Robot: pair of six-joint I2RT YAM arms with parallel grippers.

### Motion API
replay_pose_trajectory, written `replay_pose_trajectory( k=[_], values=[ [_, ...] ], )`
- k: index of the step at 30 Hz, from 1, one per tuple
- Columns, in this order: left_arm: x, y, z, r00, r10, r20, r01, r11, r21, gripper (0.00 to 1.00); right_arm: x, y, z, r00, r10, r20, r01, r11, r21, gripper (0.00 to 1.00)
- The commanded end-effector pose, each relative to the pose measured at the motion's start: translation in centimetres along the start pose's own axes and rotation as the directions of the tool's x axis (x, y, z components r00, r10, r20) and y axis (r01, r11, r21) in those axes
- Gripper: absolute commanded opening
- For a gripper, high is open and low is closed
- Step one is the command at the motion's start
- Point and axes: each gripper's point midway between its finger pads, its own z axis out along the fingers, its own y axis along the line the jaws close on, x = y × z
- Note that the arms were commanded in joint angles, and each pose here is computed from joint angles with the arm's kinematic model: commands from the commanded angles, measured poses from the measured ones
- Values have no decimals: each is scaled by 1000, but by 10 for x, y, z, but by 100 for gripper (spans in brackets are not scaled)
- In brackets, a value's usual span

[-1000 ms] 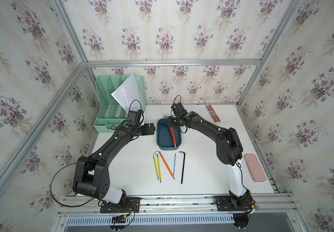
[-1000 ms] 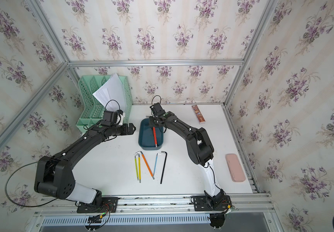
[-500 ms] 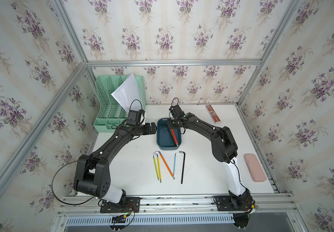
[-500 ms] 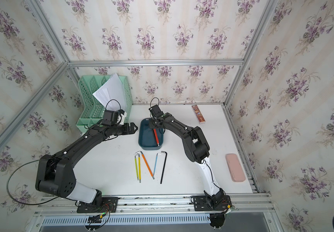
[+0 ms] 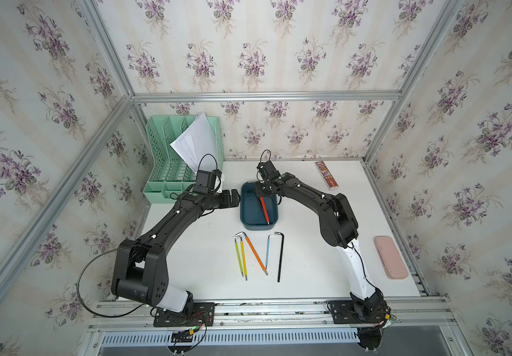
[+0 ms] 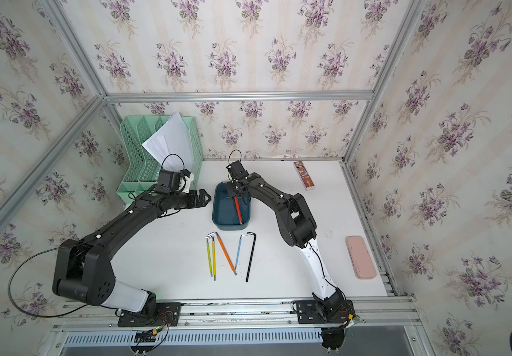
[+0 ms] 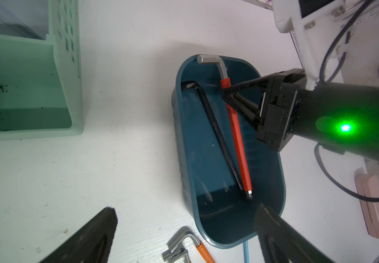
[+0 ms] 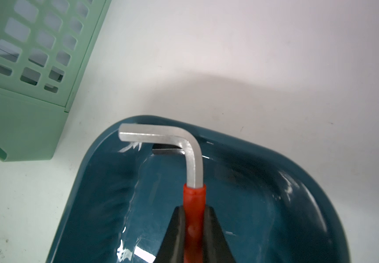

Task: Put the hex key on the desktop into the storage box
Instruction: Place the Allen key in the storage box, then pick up the Allen key from the center of the board.

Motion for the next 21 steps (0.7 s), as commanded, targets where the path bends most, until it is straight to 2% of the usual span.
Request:
replay_pose_trajectory(
  k=[1,5,7,12,21],
  values=[
    [-3,0,1,1000,4,5,-4,1000,-1,99,3,-1,0,1000,-8,-11,8,1000,3,3],
    [-5,-1,4,1000,2,0,-2,1000,2,99,3,-1,-3,1000,-13,-12,13,1000,7,35],
    [-6,-3,5,1000,1,-2,-1,1000,10,99,1,-1,-9,1000,-9,-10,9,1000,8,42],
    [-3,-3,11,1000,0,-16,0,1000,13,99,-6,0,-37,1000,-6,29,6,1000,0,52],
    [8,3,17,999,29,-26,-29,1000,-12,99,9,-25,-119,985,33,168,-41,998,49,57]
  ],
)
